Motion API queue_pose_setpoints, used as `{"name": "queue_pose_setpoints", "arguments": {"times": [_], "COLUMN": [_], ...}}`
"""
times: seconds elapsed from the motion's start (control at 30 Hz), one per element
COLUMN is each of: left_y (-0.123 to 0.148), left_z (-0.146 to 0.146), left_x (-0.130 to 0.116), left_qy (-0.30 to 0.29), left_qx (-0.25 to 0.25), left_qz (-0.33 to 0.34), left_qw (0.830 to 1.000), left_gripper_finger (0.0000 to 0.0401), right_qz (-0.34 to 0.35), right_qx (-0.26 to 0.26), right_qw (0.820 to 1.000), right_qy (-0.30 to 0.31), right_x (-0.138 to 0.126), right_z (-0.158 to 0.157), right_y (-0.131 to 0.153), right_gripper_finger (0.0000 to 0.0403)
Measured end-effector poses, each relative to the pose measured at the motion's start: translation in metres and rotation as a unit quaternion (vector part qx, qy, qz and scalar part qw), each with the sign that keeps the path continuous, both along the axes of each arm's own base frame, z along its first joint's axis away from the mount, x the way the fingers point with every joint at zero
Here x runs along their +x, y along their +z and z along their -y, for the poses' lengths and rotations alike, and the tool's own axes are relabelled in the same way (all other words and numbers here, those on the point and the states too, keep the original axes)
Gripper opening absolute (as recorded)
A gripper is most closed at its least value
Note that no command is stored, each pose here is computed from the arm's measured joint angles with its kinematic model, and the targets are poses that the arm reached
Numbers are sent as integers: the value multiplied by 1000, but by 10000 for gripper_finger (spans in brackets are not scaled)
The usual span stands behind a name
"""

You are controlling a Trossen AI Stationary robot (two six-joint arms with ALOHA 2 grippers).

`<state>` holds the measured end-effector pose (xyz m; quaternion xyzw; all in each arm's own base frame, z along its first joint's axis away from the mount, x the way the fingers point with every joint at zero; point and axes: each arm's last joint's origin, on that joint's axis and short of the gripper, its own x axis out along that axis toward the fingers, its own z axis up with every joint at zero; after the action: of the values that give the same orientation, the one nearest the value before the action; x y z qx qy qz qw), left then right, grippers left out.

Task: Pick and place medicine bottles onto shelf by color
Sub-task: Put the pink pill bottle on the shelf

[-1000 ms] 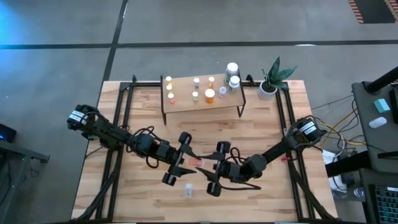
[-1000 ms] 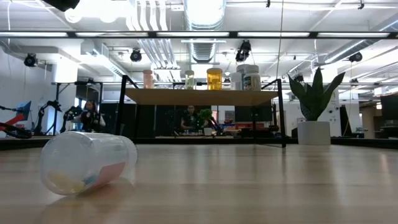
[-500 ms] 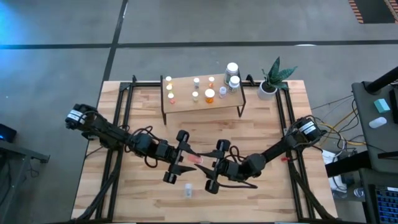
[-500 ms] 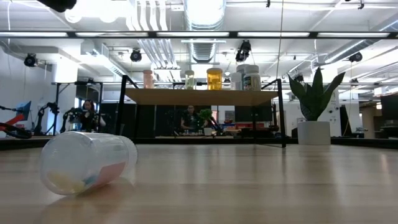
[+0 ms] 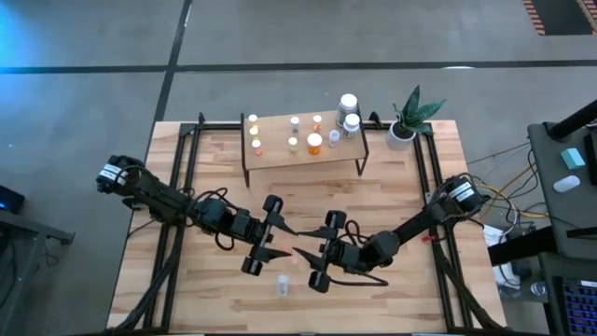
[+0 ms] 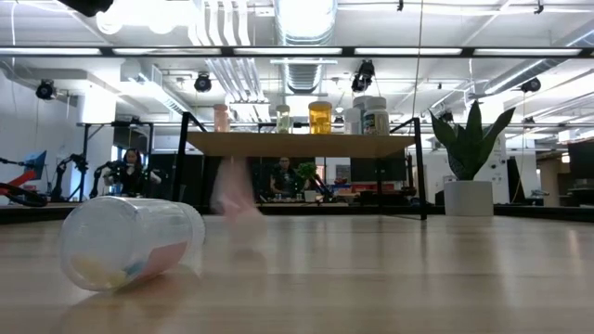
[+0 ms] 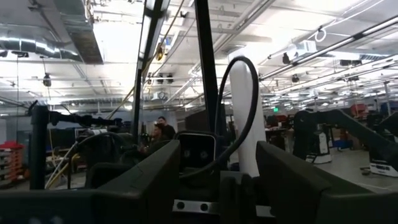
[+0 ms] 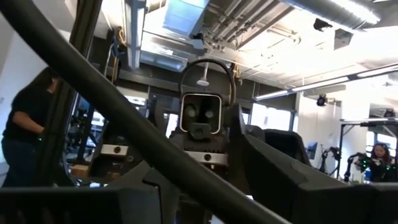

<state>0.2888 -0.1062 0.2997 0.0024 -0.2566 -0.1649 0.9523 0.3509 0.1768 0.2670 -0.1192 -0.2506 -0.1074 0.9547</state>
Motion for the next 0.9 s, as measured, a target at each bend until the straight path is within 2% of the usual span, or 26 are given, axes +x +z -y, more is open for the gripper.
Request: {"name": "queue_pose_setpoints", "arguments": {"times": [0.1,0.23,0.5,0.73,0.9], "left_y": [-2,-3,7,12,-7], "left_z": [0,0,-4,-4,-11], "left_x": [1,-1,-32,-80,-105], "left_qy": [0,-1,2,17,45], "left_qx": [4,17,61,49,29], "left_qz": [-9,-46,-188,-177,-168], "left_qw": [1000,999,980,983,984], "left_gripper_finger": [195,195,195,195,195], "right_qz": [-3,-27,-74,-142,-216], "right_qx": [2,-2,-43,-27,24], "right_qw": [1000,999,990,978,957], "right_qy": [-6,-43,-114,-150,-194], "right_x": [0,-2,-27,-40,-34], "right_z": [0,-3,-31,-44,-36], "right_y": [0,-2,8,11,0], "right_gripper_finger": [151,154,151,155,154]}}
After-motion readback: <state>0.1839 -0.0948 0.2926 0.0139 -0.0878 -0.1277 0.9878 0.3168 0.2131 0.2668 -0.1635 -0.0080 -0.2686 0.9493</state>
